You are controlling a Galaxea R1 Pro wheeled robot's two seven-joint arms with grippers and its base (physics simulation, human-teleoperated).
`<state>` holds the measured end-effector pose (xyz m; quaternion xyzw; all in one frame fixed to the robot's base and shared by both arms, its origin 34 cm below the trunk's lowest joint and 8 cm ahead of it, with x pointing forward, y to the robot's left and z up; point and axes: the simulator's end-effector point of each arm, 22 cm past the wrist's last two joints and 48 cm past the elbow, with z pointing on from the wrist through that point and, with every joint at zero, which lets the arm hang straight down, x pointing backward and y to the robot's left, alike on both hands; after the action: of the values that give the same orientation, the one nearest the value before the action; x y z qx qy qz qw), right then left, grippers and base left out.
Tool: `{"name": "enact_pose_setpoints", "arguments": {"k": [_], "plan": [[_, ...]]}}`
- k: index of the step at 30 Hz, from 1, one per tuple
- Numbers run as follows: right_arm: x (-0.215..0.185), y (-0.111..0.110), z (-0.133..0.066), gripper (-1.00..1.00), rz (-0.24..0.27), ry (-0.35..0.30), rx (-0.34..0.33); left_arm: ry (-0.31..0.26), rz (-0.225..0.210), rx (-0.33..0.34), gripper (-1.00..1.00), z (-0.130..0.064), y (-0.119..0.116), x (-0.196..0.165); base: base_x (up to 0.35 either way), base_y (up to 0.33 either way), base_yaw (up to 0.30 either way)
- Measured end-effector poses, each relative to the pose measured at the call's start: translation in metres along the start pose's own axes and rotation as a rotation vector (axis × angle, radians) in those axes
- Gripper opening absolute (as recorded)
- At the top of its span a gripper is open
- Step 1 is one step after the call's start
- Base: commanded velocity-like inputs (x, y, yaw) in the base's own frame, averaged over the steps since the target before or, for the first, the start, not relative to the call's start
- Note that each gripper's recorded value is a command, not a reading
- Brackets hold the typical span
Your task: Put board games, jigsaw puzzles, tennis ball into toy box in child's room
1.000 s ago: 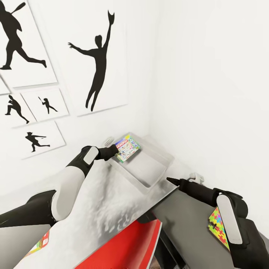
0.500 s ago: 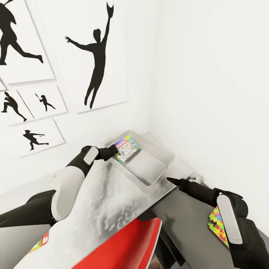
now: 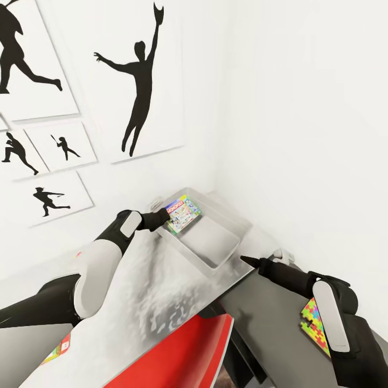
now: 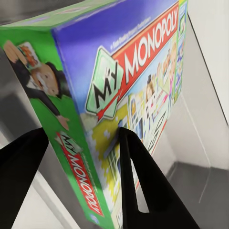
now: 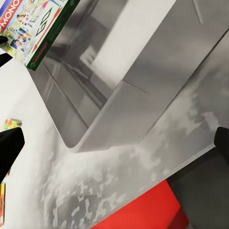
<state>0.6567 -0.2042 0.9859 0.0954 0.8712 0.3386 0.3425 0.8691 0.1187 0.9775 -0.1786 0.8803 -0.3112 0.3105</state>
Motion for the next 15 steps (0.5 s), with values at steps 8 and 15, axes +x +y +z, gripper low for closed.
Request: {"name": "enact_pose_setpoints", "arguments": {"k": [8,15], "plan": [[0.0014,0.0012,0.0011,1.00,-0.003,0.004,-0.001,-0.003,-0.002,0.004,1.00,-0.0003,-0.0014,-0.0012,0.000,0.000,0.000],[0.0017,0.0015,0.0013,1.00,-0.004,0.005,-0.001,-0.004,-0.002,0.004,1.00,-0.0004,-0.0014,-0.0014,0.000,0.000,0.000]]}}
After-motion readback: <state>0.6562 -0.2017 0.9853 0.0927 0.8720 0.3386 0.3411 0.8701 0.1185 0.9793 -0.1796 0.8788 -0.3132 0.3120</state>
